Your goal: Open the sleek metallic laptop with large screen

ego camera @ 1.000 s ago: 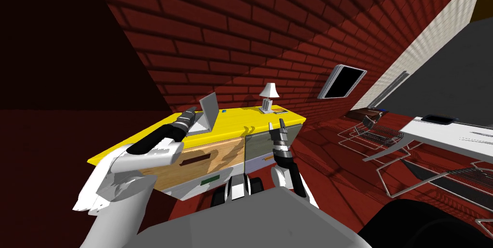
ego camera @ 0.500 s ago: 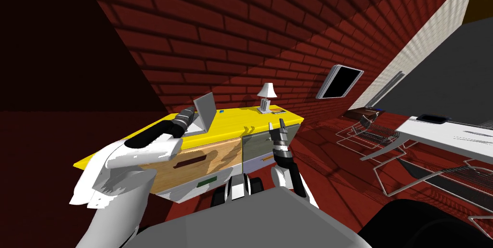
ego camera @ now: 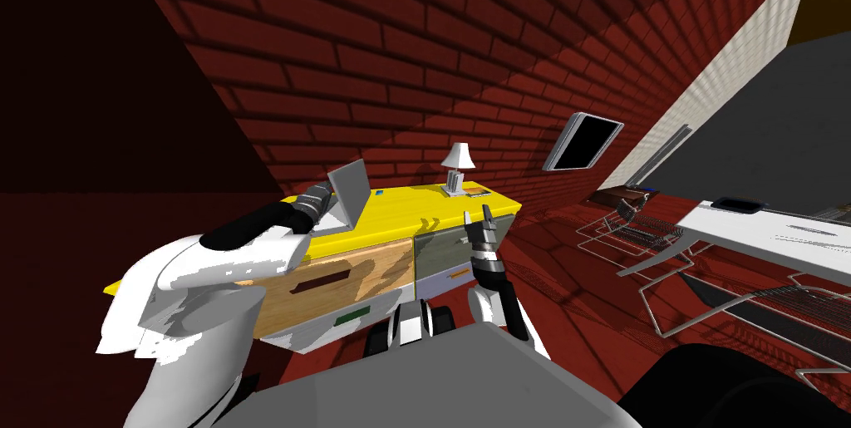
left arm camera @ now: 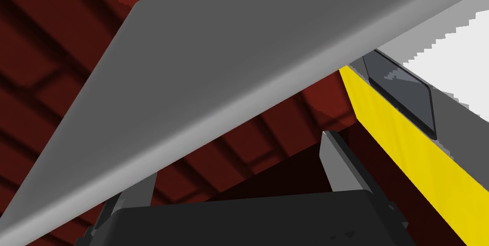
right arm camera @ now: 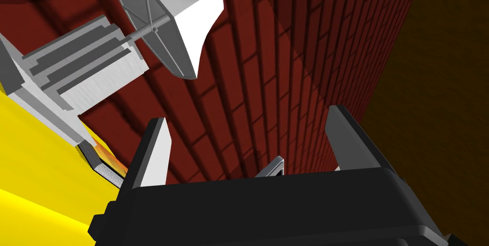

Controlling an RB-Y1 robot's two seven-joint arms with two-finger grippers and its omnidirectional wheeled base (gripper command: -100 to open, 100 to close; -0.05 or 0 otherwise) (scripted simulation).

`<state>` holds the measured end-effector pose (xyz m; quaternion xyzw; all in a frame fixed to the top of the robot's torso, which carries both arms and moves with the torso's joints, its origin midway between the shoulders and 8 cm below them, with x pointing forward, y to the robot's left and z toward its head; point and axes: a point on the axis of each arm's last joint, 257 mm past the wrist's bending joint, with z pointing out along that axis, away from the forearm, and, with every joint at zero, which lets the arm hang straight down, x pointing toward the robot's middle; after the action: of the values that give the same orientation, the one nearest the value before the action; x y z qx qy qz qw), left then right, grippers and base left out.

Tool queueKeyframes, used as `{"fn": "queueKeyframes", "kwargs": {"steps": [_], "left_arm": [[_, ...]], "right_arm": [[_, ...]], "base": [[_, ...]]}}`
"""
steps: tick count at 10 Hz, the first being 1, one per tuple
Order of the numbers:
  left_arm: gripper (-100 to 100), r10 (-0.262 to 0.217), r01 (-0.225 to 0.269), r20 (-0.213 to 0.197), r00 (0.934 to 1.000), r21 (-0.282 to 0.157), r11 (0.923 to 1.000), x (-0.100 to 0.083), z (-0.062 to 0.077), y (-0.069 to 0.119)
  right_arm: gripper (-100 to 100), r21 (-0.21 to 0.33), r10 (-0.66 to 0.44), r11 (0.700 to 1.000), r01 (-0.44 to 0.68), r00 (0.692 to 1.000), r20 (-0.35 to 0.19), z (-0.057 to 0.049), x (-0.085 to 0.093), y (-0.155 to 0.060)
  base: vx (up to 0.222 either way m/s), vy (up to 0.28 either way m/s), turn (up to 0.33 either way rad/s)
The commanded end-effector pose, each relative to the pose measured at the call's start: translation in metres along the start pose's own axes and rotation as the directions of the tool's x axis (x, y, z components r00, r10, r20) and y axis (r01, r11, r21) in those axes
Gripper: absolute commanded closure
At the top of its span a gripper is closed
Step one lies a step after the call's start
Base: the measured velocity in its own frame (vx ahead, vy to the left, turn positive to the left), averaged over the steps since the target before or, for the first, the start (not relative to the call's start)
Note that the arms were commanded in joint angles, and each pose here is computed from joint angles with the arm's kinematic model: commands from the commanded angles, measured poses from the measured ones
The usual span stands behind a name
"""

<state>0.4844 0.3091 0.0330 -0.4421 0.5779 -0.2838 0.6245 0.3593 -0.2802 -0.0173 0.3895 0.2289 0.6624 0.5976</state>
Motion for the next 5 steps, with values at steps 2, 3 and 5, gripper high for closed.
{"fn": "queueKeyframes", "kwargs": {"steps": [2, 3, 5], "left_arm": [[-100, 0.019, -0.019, 0.020, 0.9996, -0.009, 0.9998, -0.013, -0.011, -0.012], [-100, 0.025, -0.025, 0.029, 0.9993, -0.002, 0.9997, -0.017, -0.016, -0.019], [-100, 0.032, -0.034, 0.044, 0.9985, 0.027, 0.9991, -0.024, -0.030, -0.033]], "right_arm": [[0, 0.000, 0.000, 1.000, 0.000, 1.000, 0.000, 0.000, 0.000, 0.000], [0, 0.000, 0.000, 1.000, 0.000, 1.000, 0.000, 0.000, 0.000, 0.000], [0, 0.000, 0.000, 1.000, 0.000, 1.000, 0.000, 0.000, 0.000, 0.000]], "base": [[0.013, -0.045, -0.022], [0.015, -0.055, -0.019], [0.006, -0.048, -0.011]]}}
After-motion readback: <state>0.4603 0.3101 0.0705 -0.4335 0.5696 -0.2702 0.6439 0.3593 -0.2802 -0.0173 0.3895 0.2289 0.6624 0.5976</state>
